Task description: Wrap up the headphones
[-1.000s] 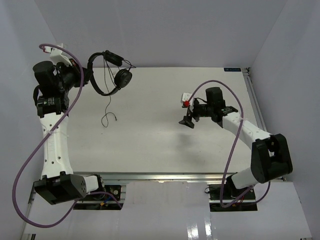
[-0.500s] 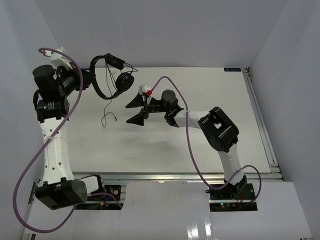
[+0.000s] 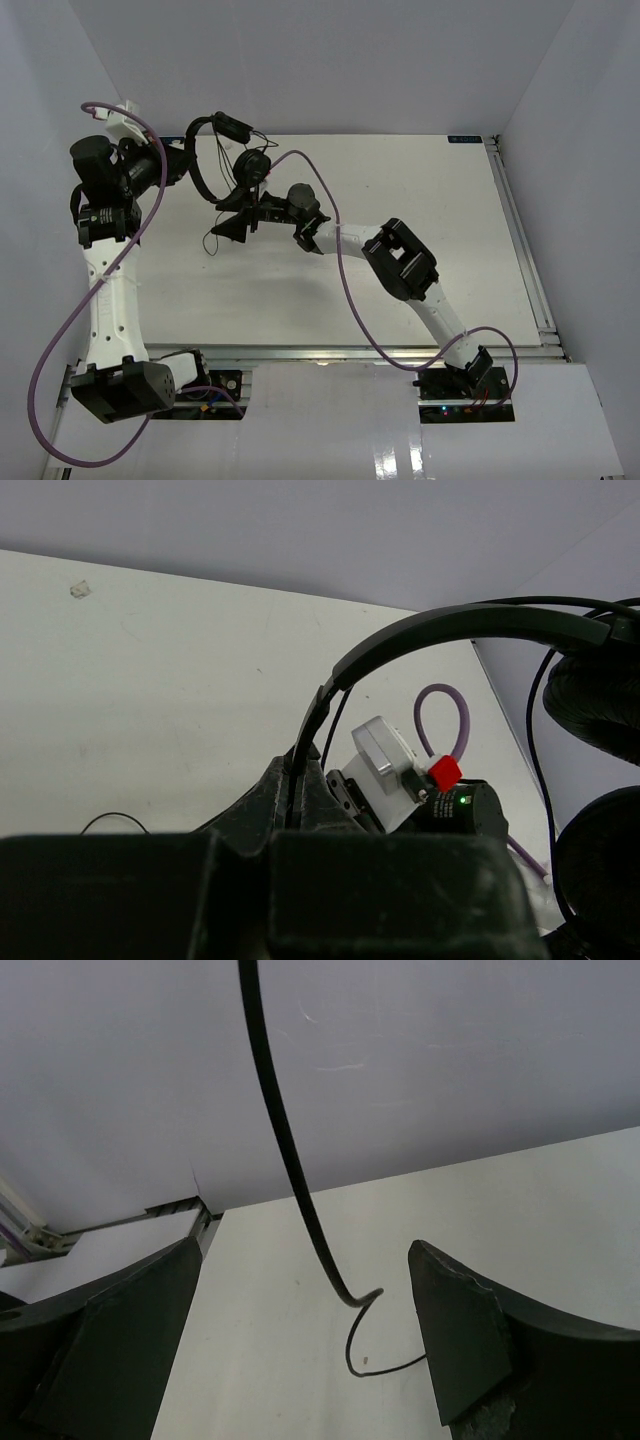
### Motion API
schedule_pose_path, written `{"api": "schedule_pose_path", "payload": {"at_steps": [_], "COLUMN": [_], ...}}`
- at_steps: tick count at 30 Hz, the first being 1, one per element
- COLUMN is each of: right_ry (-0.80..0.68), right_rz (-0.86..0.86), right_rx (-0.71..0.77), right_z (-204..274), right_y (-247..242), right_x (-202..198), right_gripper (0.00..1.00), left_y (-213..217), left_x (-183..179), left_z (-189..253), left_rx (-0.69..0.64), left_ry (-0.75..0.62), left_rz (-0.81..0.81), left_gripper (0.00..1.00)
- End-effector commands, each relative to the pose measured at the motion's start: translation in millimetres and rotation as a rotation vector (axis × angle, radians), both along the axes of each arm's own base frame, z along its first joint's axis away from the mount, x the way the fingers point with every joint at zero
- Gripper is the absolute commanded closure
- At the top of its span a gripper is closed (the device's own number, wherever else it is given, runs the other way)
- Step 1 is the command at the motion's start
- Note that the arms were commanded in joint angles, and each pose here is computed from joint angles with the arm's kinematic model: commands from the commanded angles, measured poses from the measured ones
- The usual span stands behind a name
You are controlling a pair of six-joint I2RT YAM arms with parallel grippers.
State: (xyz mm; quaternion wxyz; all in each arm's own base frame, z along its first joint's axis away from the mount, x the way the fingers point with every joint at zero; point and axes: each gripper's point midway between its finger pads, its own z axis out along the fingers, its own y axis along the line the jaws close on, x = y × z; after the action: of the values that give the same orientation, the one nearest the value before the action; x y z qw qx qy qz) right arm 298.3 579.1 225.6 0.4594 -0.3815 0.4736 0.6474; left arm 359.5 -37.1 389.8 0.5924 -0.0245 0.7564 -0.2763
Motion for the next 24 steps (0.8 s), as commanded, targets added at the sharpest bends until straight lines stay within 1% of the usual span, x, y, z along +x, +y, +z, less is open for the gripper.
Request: {"api": "schedule_pose_path", "payload": {"at_steps": [1, 3, 5, 6, 8, 9, 10, 11, 12, 14, 16, 17, 19, 21, 24], "right_ry": [0.044, 0.036, 0.015, 0.006, -0.002, -0.001, -0.004, 0.015, 0.027, 0.037, 0.030, 0.044, 0.029, 0.015, 0.002], "right_rz": [-0.016, -0.004, 0.027, 0.040, 0.067, 0.070, 0.070, 0.073, 0.076, 0.088, 0.099, 0.098, 0.125, 0.147, 0.156], "right_rx": [0.072, 0.090, 0.099, 0.102, 0.098, 0.091, 0.095, 0.077, 0.068, 0.057, 0.066, 0.047, 0.037, 0.004, -0.088], "right_z": [25, 31, 34, 36, 35, 31, 34, 27, 23, 18, 26, 19, 26, 21, 4], "right_y": [15, 21, 30, 32, 32, 29, 28, 21, 14, 0, -15, -22, -34, -48, -69], "right_x": [-2, -6, -21, -26, -32, -31, -31, -27, -25, -27, -29, -29, -40, -53, -71], "right_gripper": [0.10, 0.07, 0.10, 0.17, 0.34, 0.45, 0.54, 0.69, 0.78, 0.81, 0.86, 0.87, 0.91, 0.92, 0.92], "left_y": [-9, -10, -10, -10, -8, -7, -7, -6, -5, -2, 0, 1, 4, 9, 13], "left_x": [-10, -10, -9, -9, -9, -9, -10, -9, -9, -7, -4, -4, -3, 0, 3], "left_z": [25, 25, 25, 26, 28, 30, 32, 33, 33, 32, 32, 34, 39, 42, 43], "left_rx": [-0.044, -0.053, -0.056, -0.056, -0.054, -0.051, -0.049, -0.046, -0.043, -0.035, -0.025, -0.020, -0.009, 0.006, 0.022], "left_ry": [-0.069, -0.068, -0.067, -0.067, -0.068, -0.072, -0.076, -0.079, -0.081, -0.081, -0.082, -0.085, -0.098, -0.108, -0.116], "left_rz": [-0.040, -0.043, -0.040, -0.040, -0.030, -0.024, -0.021, -0.014, -0.008, 0.004, 0.015, 0.022, 0.033, 0.061, 0.083], "left_gripper": [1.00, 1.00, 1.00, 1.00, 1.00, 1.00, 1.00, 1.00, 1.00, 1.00, 1.00, 1.00, 1.00, 1.00, 1.00]}}
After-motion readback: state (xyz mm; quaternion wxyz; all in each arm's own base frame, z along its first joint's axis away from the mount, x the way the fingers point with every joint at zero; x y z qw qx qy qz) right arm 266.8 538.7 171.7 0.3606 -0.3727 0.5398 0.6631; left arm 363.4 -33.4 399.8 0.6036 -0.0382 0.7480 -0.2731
